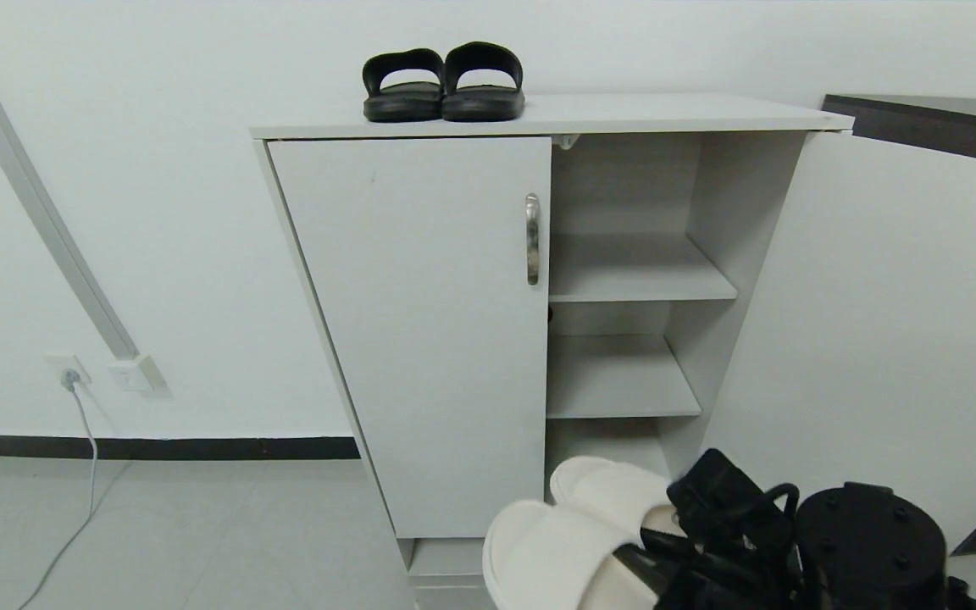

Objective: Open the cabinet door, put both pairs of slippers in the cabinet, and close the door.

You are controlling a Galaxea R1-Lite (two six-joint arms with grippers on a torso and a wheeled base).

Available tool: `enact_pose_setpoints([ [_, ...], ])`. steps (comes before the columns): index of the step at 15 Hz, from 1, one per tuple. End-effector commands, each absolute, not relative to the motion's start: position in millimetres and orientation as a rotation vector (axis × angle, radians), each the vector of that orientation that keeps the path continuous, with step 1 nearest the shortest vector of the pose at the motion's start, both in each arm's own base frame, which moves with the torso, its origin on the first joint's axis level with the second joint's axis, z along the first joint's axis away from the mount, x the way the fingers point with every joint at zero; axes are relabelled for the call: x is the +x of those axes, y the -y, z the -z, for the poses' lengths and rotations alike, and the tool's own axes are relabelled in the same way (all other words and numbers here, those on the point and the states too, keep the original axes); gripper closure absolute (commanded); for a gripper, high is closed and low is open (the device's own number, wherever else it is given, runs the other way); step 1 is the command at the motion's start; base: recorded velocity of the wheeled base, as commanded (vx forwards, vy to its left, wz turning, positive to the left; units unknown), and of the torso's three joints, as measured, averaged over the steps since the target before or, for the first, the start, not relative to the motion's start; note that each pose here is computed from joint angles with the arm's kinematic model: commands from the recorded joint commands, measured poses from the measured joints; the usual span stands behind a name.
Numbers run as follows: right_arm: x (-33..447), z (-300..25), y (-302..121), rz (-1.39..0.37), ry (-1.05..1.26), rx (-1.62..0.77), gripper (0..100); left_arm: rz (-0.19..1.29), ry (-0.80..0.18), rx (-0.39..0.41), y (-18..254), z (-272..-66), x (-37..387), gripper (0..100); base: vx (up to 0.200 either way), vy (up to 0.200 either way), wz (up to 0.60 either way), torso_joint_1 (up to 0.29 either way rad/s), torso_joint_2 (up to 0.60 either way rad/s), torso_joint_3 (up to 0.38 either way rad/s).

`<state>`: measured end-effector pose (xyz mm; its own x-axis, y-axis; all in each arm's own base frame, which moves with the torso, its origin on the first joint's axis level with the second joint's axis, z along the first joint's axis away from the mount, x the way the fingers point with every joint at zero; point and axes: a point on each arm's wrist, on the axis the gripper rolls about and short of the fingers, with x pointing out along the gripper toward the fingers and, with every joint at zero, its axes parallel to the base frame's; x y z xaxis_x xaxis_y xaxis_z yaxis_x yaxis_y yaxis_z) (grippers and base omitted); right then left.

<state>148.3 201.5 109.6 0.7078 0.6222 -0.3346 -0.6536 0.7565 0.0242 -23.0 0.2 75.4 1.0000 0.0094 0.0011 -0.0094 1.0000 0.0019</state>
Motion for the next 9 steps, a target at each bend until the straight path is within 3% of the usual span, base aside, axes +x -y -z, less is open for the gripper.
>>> enact_pose_setpoints([
  [1, 176, -108, -235, -0.517, -0.309, -0.002, 100, -0.009, -0.002, 0.002, 0, -75, -23, 100, 0.0, 0.0, 0.0, 0.0, 0.0, 0.0],
  [4, 212, -95, -253, -0.157, -0.236, -0.014, 100, -0.009, -0.002, 0.002, 0, -75, -23, 100, 0.0, 0.0, 0.0, 0.0, 0.0, 0.0],
  [9, 215, -97, -254, -0.114, -0.22, -0.003, 100, -0.009, -0.002, 0.002, 0, -75, -23, 100, 0.0, 0.0, 0.0, 0.0, 0.0, 0.0],
])
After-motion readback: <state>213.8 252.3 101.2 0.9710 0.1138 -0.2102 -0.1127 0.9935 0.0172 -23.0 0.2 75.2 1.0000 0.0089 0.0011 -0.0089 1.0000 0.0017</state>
